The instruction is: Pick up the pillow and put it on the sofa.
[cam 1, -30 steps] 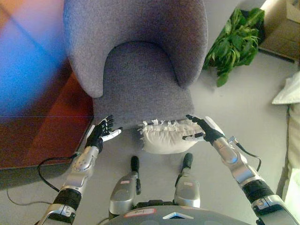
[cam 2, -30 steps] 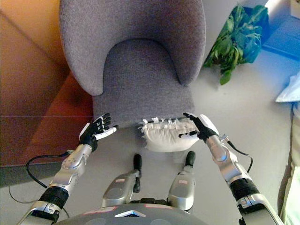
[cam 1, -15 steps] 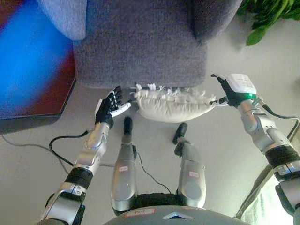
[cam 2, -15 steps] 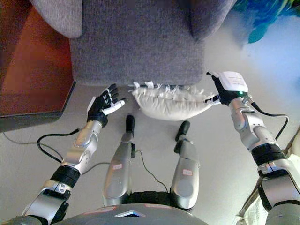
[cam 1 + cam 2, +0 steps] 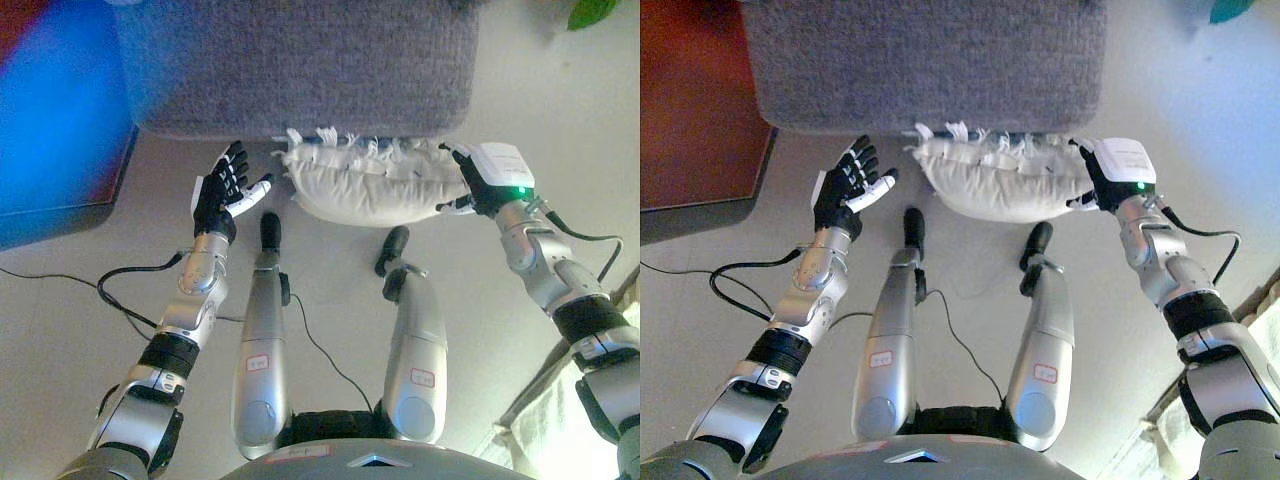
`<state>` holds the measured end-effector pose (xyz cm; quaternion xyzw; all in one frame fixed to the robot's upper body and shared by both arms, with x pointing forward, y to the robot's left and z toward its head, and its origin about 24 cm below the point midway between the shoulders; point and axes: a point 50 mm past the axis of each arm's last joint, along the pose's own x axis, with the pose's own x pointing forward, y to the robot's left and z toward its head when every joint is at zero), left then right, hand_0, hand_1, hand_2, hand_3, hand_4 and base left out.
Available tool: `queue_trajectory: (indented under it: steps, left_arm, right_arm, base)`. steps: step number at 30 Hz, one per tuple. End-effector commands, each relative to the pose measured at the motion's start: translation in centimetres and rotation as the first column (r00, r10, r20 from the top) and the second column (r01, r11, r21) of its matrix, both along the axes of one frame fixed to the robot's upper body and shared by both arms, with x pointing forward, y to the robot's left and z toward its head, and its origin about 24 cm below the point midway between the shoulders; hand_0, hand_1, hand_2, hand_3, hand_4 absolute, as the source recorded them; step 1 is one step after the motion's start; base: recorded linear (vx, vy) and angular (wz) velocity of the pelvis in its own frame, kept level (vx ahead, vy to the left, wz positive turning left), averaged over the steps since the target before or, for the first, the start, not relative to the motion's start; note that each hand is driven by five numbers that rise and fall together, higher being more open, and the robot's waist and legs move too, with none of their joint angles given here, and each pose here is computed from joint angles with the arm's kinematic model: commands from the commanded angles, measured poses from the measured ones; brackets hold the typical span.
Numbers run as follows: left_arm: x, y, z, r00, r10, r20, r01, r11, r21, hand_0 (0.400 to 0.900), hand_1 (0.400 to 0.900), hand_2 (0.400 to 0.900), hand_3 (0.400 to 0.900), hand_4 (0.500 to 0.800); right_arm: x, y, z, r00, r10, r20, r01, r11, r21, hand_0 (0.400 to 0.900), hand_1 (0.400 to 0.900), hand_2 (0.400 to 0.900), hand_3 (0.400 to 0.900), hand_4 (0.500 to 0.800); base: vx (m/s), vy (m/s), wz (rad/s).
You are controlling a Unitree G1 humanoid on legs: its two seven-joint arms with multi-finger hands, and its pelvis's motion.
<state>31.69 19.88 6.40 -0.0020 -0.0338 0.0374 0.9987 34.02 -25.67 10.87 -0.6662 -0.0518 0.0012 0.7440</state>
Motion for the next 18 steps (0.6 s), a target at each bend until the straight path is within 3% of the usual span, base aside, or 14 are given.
queue_trajectory:
  steps: [1,18]
  left_arm:
    - [0.1,0.1,3.9,0.977,0.018,0.213,-0.005,0.998,-0.061,0.900,0.900,0.900,0.900,0.800]
    - [-0.4,-0.7,6.4,0.948,-0.015,0.319,0.039,0.997,-0.070,0.900,0.900,0.900,0.900,0.800]
  right_arm:
    - [0.9,-0.5,3.2,0.989,-0.011,0.145,0.012,1.000,-0.005,0.900,0.900,0.900,0.900,0.800]
    - [3.9,-0.2,8.7,0.957,-0.048,0.287,0.075,0.993,-0.086,0.900,0.900,0.900,0.900,0.800]
  base:
    - [-0.008,-0.017,0.04]
    - [-0.010,-0.004,0.03]
